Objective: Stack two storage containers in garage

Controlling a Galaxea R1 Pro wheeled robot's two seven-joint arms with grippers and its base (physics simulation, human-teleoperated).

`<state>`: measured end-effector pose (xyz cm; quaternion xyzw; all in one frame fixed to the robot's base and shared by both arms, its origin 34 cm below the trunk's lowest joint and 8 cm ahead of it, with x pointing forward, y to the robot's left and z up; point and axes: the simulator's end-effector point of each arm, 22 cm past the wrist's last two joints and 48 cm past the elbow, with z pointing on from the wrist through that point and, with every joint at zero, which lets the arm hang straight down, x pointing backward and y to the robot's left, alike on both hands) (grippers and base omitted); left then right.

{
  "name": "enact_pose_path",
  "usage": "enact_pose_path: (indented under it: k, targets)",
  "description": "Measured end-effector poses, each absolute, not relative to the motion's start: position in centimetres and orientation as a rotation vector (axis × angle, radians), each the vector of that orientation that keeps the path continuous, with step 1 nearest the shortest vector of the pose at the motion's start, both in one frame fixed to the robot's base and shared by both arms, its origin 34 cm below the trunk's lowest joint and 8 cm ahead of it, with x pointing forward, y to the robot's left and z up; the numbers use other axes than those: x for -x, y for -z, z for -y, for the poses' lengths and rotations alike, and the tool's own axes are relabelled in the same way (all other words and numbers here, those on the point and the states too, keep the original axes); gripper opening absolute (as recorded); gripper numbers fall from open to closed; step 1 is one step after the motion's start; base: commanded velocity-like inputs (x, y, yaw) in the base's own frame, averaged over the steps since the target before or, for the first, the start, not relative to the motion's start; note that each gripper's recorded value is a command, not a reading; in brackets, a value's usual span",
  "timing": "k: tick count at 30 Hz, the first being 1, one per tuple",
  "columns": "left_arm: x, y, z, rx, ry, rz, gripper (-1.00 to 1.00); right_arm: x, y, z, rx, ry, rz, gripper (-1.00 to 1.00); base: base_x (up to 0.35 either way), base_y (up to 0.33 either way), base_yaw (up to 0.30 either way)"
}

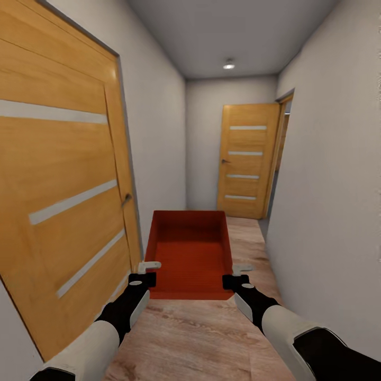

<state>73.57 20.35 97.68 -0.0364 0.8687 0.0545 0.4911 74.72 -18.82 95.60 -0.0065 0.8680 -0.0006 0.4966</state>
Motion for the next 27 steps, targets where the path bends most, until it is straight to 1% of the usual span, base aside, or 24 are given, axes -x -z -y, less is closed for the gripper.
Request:
enact_pose_path:
  k: [4,7,27]
  targets:
    - [-73.57,-97.68,-20.35,0.089,-0.132,-2.109,-1.00,-74.72,-95.60,18.82,0.016,0.001,-2.102,-1.00,0.320,0.000,-0.229]
    - [-73.59,-97.71,-20.37,0.090,-0.132,-2.107,-1.00,-74.76,-95.67,18.81,0.017,0.001,-2.100,-1.00,0.320,0.000,-0.077]
    - [-73.56,-97.66,-20.36,0.089,-0.133,-2.110,-1.00,-74.72,-95.58,18.81,0.016,0.001,-2.103,-1.00,0.320,0.000,-0.005]
